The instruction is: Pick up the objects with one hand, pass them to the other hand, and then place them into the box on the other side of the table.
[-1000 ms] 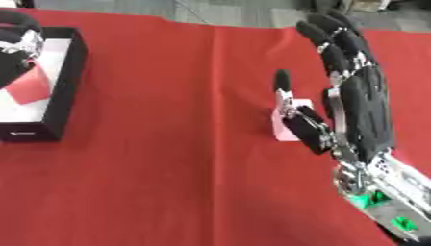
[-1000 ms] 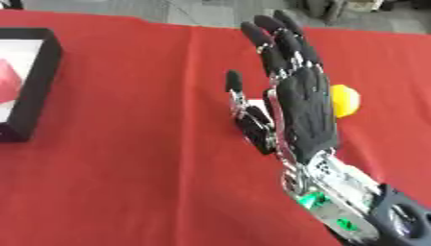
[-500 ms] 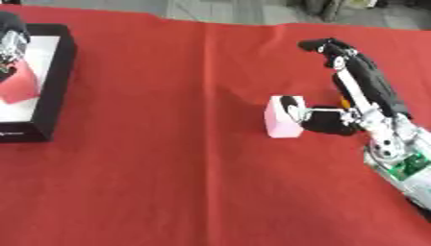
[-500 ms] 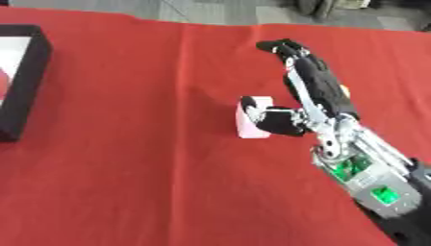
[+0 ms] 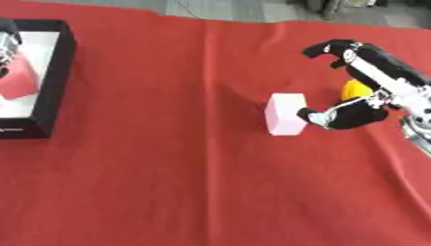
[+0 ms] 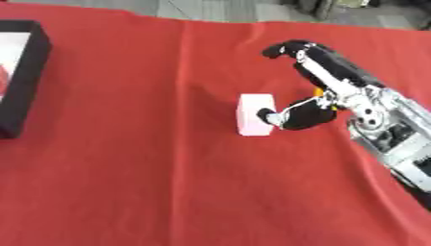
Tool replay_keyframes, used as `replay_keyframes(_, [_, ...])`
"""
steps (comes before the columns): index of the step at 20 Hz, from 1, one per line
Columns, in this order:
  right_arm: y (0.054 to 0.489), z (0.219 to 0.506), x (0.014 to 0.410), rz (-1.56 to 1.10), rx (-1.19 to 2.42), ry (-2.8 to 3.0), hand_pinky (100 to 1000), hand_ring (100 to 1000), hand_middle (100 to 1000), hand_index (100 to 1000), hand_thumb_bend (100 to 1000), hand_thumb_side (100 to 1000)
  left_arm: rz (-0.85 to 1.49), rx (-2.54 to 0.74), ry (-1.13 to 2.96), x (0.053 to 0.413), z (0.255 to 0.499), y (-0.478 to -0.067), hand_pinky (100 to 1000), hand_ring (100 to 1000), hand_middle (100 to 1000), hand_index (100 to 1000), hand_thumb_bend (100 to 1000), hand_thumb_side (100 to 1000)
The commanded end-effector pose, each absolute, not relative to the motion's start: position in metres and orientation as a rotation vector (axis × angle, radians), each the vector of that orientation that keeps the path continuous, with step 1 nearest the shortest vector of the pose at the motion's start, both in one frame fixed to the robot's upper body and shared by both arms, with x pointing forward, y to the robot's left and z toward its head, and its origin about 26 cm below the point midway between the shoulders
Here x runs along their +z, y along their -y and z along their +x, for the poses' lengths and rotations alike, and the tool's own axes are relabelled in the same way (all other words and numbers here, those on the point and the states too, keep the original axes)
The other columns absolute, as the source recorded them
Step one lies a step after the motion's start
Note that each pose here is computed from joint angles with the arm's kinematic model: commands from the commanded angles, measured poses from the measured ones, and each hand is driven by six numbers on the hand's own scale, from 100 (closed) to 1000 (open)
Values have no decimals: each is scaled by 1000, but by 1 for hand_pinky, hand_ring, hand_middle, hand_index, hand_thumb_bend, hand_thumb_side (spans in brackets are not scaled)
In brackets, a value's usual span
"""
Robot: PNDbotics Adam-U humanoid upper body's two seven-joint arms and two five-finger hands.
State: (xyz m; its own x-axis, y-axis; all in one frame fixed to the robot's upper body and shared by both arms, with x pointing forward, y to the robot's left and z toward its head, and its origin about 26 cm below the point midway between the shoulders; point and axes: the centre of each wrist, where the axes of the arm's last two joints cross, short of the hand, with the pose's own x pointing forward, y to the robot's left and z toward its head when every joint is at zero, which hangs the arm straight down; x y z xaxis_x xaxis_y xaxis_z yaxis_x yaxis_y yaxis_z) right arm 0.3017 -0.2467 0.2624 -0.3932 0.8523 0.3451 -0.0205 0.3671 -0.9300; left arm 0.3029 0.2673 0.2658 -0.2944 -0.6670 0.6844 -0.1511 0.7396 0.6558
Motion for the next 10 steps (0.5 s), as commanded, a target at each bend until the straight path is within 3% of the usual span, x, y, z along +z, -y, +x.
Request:
replay_keyframes(1, [253, 299, 278, -794, 1170, 1670, 859, 958, 828, 880, 465, 100, 667, -575, 1859, 278, 299, -270, 725, 776, 798, 792, 100, 662])
replay_keyframes(10, [251, 299, 272, -805, 1142, 1610, 864, 964, 829, 883, 469, 100, 639, -612, 1911, 286, 300, -264, 722, 771, 792, 792, 100, 655])
